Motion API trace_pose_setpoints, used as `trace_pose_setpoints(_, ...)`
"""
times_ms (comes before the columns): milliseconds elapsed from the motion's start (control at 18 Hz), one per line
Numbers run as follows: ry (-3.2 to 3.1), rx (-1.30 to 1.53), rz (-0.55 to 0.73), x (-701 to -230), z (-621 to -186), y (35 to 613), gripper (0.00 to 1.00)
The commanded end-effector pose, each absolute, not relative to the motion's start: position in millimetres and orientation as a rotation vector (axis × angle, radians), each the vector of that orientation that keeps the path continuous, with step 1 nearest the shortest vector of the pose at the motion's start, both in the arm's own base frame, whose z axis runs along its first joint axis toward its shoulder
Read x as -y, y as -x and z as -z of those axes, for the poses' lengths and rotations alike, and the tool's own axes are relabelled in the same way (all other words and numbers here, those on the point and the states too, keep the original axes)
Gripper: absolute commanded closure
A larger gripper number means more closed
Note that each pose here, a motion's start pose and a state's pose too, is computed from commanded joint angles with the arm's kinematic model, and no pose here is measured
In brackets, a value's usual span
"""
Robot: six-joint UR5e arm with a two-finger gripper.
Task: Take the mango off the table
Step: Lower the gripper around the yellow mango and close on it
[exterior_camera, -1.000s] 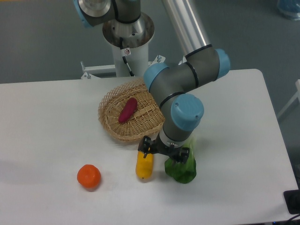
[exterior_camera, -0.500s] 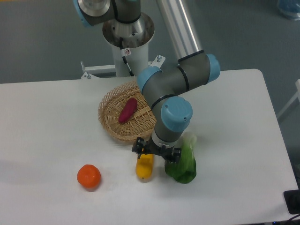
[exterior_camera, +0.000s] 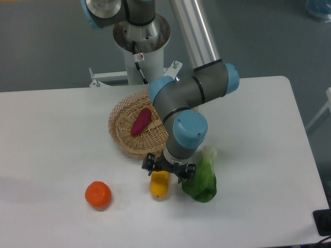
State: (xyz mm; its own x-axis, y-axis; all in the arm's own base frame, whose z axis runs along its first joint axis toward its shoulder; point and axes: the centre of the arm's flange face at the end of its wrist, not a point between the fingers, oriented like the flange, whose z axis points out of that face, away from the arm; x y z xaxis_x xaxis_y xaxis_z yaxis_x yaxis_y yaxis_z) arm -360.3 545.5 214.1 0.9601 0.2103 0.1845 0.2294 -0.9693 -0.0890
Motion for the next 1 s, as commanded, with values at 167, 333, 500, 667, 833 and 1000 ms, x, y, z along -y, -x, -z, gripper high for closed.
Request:
trace_pose_setpoints(167, 3.005, 0.346, 0.268, -545.6, -211.1, 360.6, 0.00)
trace_pose_setpoints(333, 3.003, 0.377, 0.255, -550.3, -204.1, 359.3, 0.00)
trace_pose_setpoints(500, 3.034, 0.418, 0.213, -557.9, -191.7, 352.2, 0.00)
trace_pose_setpoints(667, 3.034, 0.424, 0.203, -559.5, -190.7, 350.1, 0.00)
trace_pose_setpoints(833, 3.037, 0.425, 0.205, -559.9, -189.5, 349.3, 0.00)
trace_pose_setpoints(1000, 3.040, 0.423, 0.198, -560.2, -189.6, 348.8, 0.00)
